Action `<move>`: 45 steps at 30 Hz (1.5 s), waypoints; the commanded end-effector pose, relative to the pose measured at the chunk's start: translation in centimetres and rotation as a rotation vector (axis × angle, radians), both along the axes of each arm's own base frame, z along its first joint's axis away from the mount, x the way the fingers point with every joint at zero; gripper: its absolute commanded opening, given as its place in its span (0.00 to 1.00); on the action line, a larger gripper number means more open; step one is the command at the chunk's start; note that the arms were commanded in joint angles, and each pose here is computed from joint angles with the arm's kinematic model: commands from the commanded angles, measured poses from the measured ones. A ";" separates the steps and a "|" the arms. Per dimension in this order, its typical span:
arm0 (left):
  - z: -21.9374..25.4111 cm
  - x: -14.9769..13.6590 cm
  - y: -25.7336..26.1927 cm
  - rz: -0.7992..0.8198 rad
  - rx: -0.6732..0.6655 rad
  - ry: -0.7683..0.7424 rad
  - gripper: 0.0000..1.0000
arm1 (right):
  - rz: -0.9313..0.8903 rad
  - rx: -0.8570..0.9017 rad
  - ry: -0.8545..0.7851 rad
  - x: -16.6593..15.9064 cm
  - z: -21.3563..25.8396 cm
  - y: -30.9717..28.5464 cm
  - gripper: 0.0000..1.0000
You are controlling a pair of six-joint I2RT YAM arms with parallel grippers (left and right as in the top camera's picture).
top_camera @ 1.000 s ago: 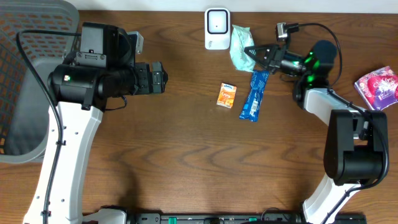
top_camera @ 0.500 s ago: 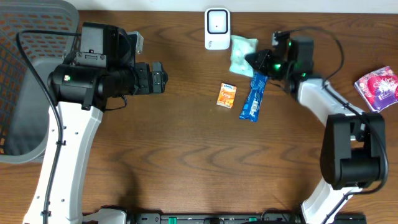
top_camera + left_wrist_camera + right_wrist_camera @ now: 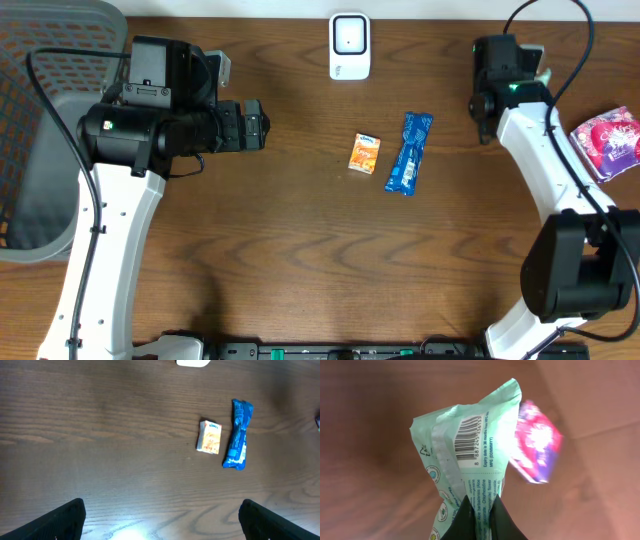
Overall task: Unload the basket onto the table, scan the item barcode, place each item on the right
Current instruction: 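Bring the wipes pack back down and release it right of the Oreo, then reach the right gripper back to the wipes pack and grasp it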
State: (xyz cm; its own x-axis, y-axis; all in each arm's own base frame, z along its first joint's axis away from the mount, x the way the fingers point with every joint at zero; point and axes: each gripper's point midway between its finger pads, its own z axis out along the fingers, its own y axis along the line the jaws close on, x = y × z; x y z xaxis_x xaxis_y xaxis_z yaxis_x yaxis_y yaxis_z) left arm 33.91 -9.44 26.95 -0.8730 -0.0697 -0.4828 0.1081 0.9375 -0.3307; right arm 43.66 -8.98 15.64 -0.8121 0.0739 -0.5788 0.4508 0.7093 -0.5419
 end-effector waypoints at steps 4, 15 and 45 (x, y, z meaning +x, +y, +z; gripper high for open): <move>-0.2 0.0 0.2 0.009 0.008 0.005 0.98 | -0.034 -0.189 0.196 -2.1 -5.4 -1.3 0.02; -0.2 0.0 0.2 0.009 0.008 0.005 0.98 | 0.098 -0.235 0.393 -2.3 -13.6 3.4 0.18; -0.2 0.0 0.3 0.009 0.008 0.005 0.98 | 0.157 1.021 0.279 -2.2 -10.7 -2.8 0.70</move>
